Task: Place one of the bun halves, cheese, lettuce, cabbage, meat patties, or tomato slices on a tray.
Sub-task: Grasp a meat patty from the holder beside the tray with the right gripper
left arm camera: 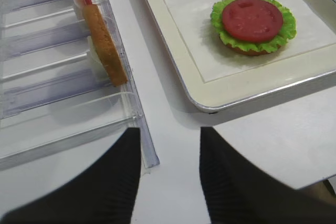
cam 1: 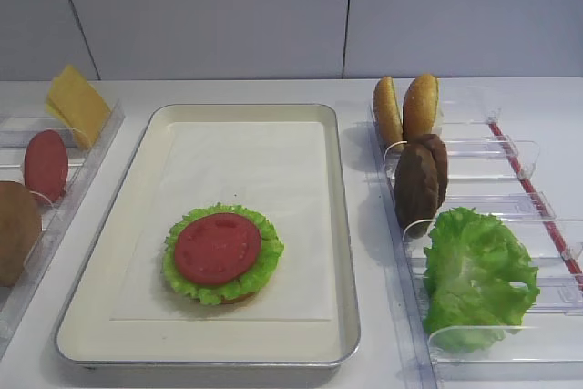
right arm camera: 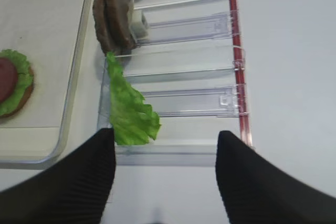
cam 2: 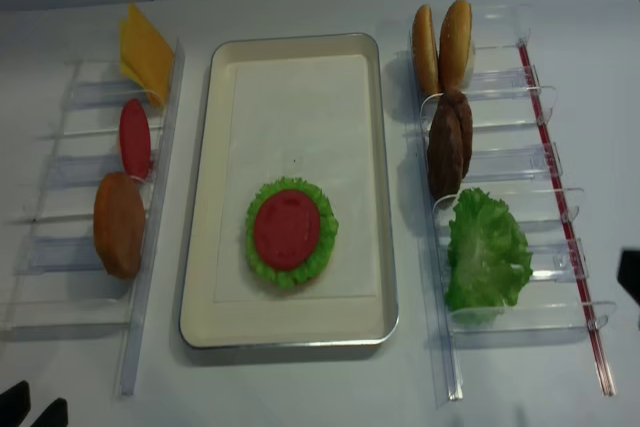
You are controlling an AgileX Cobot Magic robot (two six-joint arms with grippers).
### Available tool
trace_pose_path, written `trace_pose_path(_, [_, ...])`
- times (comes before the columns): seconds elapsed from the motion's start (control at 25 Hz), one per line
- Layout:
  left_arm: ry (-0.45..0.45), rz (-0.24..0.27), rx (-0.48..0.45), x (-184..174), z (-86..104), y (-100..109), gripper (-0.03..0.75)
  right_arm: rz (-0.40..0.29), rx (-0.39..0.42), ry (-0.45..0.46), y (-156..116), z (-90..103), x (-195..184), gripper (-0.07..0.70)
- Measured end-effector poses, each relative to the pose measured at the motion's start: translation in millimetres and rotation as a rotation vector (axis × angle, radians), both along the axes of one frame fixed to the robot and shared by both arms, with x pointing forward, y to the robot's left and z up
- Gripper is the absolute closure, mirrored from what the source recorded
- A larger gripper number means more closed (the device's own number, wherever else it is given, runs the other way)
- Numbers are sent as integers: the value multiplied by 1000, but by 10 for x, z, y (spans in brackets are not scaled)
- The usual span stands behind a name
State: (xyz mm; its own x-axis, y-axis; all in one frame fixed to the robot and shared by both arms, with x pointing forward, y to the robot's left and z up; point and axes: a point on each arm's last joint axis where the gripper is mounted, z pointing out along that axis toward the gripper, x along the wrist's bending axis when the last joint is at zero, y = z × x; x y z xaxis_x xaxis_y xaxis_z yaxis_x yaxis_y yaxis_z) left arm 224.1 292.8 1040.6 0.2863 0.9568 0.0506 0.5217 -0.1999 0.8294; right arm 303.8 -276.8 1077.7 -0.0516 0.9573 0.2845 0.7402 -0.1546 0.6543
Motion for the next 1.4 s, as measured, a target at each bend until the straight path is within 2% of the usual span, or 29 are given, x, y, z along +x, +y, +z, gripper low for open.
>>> trace_pose_path(0.16, [0,0,0,0,0,0,446,43,48,87,17,158,410,176])
trace_pose_path(0.32, [0,0,0,0,0,0,446,97,108,146,48,225,807,176])
trace_pose_path(0.44, [0,0,0,0,0,0,446,159,135,206,141,147,1105,176])
trace_pose_path(0.6, [0,0,0,0,0,0,446,255,90,267,455,-2,1395,176])
trace_pose_path(0.84, [0,0,0,0,0,0,446,268,-1,346,812,-186,1800,176])
trace_pose_path(1.04, [0,0,0,0,0,0,446,260,-19,417,1030,-364,2044,176])
trace_pose_path(1.28, [0,0,0,0,0,0,446,221,-45,459,1050,-428,2127,177])
trace_pose_path(1.4, [0,0,0,0,0,0,446,228,-56,487,1042,-437,2101,179])
